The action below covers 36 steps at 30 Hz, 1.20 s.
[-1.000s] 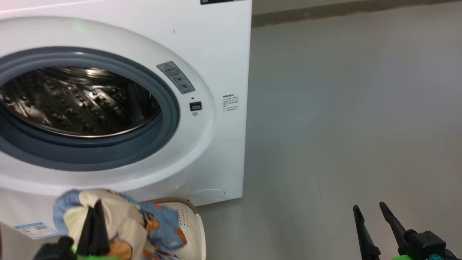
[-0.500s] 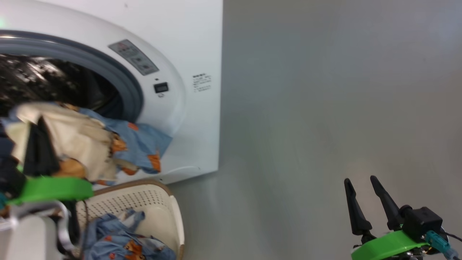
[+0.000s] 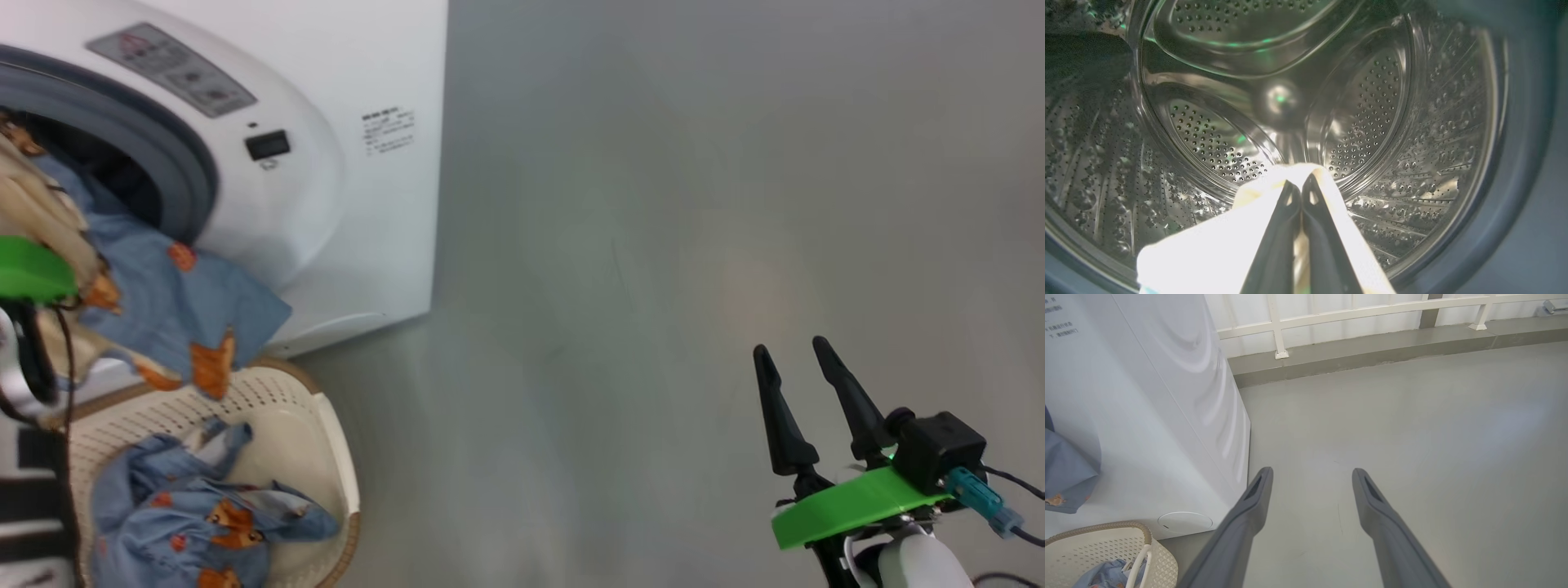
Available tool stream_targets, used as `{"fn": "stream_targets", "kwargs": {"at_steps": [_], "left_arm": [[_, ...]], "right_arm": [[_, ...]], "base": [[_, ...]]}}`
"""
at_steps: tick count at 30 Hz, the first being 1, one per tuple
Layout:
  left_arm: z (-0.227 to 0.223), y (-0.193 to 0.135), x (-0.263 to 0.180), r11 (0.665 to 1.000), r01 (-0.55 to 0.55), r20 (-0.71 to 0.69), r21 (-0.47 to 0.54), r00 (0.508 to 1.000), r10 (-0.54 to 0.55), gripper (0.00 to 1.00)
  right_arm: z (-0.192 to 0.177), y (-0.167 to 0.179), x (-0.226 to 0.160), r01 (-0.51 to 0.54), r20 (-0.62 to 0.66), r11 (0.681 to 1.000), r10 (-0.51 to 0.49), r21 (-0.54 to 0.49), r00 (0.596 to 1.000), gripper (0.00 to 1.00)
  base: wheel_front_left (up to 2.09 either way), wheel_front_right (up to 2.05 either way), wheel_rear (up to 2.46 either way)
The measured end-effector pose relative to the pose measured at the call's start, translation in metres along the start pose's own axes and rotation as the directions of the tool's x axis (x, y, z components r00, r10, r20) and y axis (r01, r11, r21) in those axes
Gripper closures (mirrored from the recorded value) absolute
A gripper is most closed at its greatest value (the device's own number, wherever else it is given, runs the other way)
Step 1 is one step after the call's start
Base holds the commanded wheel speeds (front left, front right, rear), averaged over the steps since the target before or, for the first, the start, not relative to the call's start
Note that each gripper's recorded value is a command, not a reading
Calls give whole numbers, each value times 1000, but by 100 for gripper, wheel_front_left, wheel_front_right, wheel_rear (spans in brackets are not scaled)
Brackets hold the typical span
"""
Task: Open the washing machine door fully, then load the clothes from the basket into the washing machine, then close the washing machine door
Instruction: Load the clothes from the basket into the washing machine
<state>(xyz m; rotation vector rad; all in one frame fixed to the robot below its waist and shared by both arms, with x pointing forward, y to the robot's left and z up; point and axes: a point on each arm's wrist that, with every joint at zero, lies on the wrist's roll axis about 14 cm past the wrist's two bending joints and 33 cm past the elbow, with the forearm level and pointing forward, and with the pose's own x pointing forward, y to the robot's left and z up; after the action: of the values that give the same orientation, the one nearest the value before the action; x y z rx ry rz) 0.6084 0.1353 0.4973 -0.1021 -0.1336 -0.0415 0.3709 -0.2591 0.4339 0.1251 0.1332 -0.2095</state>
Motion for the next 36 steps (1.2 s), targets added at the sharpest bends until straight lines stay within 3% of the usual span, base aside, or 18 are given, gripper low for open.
{"fn": "stream_targets", "kwargs": {"at_steps": [16,36], "left_arm": [[-45,3,69,999,-38,-54,-21,998,36,100],[-40,16,113,997,-74,-2,-11,997,74,100]], "right_arm": [[-33,-7,7,23,-104,999,-27,-41,994,0],[-56,-7,14,8,-167,997,-21,-76,986,0]], "base": [[0,0,0],[0,0,0]]}}
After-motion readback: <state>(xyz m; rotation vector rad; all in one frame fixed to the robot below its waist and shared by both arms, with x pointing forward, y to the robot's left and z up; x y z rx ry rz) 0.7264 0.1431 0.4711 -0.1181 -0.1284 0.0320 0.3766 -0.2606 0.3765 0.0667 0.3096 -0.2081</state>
